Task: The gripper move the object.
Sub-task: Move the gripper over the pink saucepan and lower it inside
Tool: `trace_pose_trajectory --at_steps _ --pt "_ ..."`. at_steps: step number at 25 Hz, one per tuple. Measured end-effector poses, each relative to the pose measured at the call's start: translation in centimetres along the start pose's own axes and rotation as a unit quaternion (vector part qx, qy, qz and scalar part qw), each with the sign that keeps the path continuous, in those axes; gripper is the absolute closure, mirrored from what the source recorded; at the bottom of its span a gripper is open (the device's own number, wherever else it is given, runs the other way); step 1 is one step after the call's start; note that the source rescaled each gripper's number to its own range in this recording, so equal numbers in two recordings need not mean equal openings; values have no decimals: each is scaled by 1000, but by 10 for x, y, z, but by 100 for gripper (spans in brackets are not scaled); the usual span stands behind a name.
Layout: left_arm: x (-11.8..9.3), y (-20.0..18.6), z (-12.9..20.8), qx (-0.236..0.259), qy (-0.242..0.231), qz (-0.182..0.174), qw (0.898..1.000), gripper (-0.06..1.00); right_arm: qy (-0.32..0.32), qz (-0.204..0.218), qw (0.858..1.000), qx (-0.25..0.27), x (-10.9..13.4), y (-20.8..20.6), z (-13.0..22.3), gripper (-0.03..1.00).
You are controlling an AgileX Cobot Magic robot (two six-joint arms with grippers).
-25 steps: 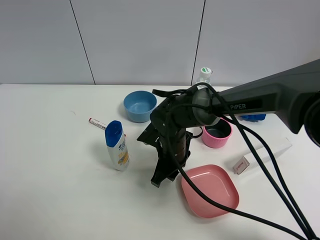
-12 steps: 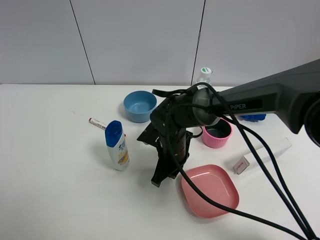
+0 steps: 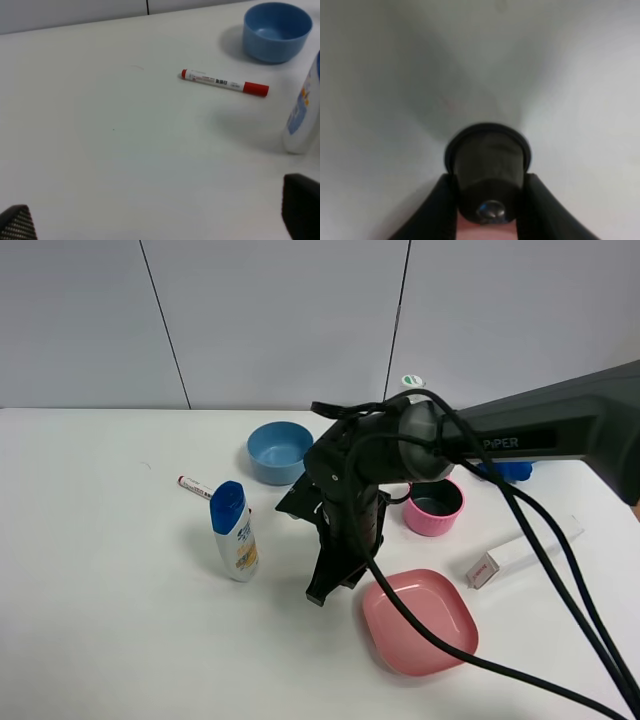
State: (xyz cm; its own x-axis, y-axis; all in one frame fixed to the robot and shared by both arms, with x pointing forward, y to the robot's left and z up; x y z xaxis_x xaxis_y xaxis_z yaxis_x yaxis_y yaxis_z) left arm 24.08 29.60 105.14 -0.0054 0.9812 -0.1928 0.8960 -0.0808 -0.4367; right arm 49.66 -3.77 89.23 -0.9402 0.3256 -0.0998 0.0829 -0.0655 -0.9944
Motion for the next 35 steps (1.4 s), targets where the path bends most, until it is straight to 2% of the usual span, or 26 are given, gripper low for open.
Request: trace_pose_trajectory --at_steps 14,18,23,30,35 --pt "0 0 0 0 0 0 1000 -6 68 32 996 -57 -15 -63 17 97" --pt "0 0 0 0 0 0 1000 -6 99 48 991 -82 -25 -84 27 97" --pt "0 0 0 0 0 0 1000 -6 132 63 984 -106 -42 -91 35 97" --pt "0 0 0 0 0 0 1000 -6 168 86 969 -161 -68 -93 38 97" --pt "0 0 0 0 0 0 1000 -6 164 118 948 -245 -78 -101 24 97"
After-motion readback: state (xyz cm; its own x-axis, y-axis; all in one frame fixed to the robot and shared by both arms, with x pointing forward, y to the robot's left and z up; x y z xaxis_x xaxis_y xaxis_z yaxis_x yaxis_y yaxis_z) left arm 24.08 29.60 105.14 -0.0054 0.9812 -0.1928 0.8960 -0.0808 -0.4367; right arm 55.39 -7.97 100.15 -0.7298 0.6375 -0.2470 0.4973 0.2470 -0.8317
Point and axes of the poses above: a point on each arm's last joint axis where the gripper is mounted, y pointing out along that axis toward the gripper, x along the wrist's bending axis when the last joint is at zero, z = x × y, the point moved 1 cm from there along y, pointing out along that axis toward the gripper, and after that the axes turned 13 degrees about -y, right-handed, at the moved point
